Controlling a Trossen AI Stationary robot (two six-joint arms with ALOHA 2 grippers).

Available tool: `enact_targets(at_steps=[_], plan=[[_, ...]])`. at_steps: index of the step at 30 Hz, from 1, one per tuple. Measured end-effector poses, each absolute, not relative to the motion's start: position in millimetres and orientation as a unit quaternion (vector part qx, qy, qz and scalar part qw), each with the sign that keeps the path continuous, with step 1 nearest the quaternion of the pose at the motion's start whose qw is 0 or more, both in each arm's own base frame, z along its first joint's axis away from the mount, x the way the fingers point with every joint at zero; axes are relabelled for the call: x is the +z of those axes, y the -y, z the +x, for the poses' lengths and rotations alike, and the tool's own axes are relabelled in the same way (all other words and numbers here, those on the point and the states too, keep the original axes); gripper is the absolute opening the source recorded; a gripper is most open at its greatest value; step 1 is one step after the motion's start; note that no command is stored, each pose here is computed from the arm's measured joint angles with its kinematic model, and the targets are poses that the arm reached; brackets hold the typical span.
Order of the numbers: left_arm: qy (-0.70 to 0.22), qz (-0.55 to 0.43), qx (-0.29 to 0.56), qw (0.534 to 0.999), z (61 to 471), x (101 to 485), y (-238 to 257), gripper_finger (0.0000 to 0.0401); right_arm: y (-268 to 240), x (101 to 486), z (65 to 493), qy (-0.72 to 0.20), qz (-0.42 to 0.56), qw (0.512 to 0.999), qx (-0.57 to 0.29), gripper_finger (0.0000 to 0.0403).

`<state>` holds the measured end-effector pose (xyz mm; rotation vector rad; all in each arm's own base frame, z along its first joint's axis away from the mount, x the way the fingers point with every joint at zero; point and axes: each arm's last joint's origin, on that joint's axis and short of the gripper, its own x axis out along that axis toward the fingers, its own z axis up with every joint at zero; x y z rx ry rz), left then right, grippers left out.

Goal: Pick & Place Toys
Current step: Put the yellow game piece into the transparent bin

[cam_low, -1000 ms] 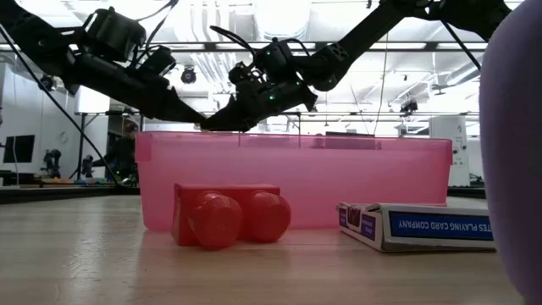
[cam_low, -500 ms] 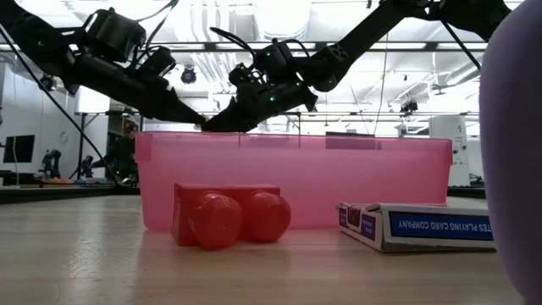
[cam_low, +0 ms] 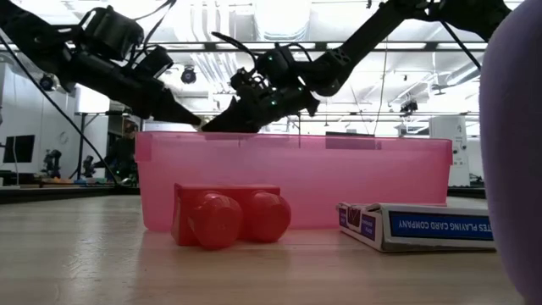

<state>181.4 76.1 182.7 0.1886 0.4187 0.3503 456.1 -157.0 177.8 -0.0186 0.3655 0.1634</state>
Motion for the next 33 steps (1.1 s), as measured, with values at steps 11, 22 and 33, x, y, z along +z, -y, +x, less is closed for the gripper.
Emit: enact_targets(at_steps=[11,22,33], plan=[[-0.211,0.092,0.174,0.958,175.2,186.3,-74.3,0.0129,151.6,161.7,430.0,-0.033,-0.003,0.995,0.096,0.0351],[-0.221,0.088,0.21,0.948,170.1,185.4,-84.4,0.0129,132.4,179.8,375.7,0.002,-0.022,0.998,0.063,0.0352],[-0.214,0.079,0.294,0.928,165.6,182.6,-111.3,0.0129,114.7,178.0,324.7,-0.03,-0.014,0.999,0.004,0.0352]])
